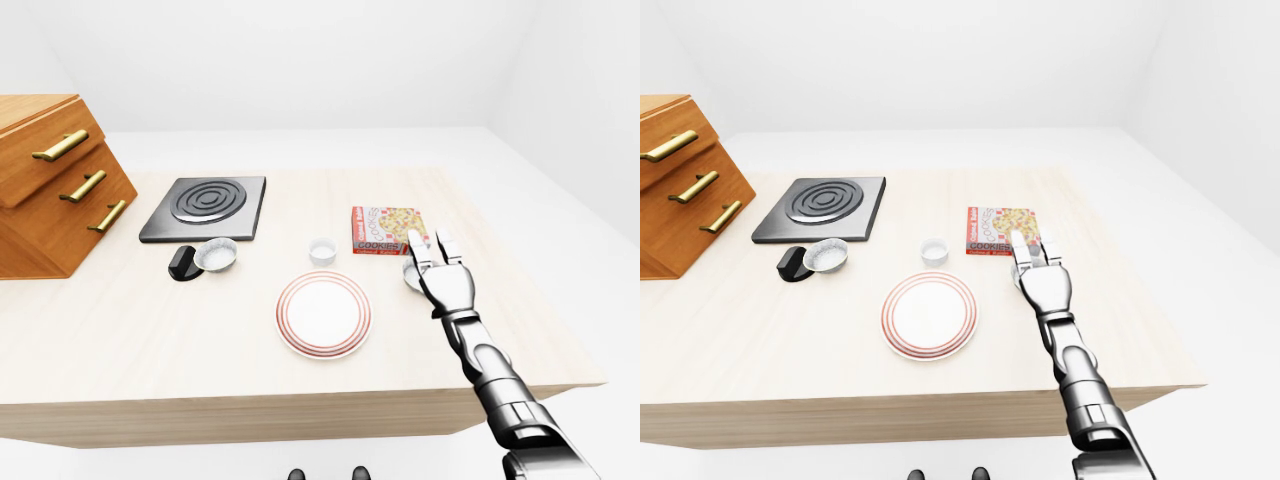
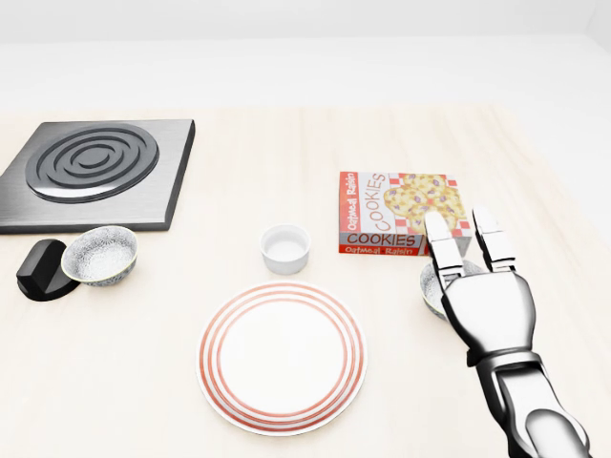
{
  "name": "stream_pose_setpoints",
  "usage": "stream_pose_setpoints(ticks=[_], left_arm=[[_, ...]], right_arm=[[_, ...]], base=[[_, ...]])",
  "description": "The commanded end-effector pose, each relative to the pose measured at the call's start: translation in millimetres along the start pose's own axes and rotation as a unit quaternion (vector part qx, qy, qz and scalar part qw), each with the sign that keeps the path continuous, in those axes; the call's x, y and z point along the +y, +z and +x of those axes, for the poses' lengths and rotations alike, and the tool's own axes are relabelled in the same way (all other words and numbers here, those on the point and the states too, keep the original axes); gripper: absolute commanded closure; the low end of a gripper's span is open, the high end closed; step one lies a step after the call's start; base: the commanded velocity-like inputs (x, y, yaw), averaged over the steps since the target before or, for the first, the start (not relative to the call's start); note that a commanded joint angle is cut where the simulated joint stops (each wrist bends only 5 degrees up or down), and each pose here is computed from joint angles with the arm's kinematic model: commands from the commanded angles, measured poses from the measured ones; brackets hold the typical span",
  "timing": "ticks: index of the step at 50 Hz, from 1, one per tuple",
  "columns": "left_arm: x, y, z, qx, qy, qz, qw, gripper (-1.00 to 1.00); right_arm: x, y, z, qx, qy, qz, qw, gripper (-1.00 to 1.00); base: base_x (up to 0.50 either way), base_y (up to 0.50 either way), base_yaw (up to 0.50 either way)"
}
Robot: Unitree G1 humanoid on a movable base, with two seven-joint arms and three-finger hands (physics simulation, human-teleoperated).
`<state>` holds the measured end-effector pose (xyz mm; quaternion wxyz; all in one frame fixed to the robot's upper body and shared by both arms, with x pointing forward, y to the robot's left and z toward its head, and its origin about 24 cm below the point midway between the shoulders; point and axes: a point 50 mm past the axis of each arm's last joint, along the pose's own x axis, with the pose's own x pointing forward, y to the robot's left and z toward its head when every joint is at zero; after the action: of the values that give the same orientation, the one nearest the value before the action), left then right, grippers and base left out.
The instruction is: Pick the akita bowl next to the plate and place it on the plate.
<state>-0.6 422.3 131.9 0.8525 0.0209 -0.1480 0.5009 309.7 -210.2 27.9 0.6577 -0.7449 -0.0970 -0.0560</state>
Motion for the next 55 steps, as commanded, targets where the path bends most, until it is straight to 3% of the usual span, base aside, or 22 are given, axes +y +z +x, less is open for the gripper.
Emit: stream_pose_setpoints(ticks=[1, 28, 55], left_arm=[[-1.5, 0.1, 0.1, -0.001, -0.001, 0.0, 1.0, -1.0], [-3.4, -0.6, 0.6, -0.001, -0.005, -0.004, 1.0, -1.0], [-10.1, 4.1, 1.6, -0.015, -0.013, -0.01, 1.0, -1.0]], right_arm=[[14.8, -2.2, 1.9, -0.005, 0.047, -0.015, 0.999, -1.0], [31.4, -6.0, 8.9, -0.003, 0.119, -0.028, 0.993, -1.0], [37.0, -8.3, 8.8, 0.005, 0.148, -0.026, 0.989, -1.0]], base=[[0.0, 0.0, 0.0], [0.0, 0.0, 0.0], [0.0, 0.0, 0.0]])
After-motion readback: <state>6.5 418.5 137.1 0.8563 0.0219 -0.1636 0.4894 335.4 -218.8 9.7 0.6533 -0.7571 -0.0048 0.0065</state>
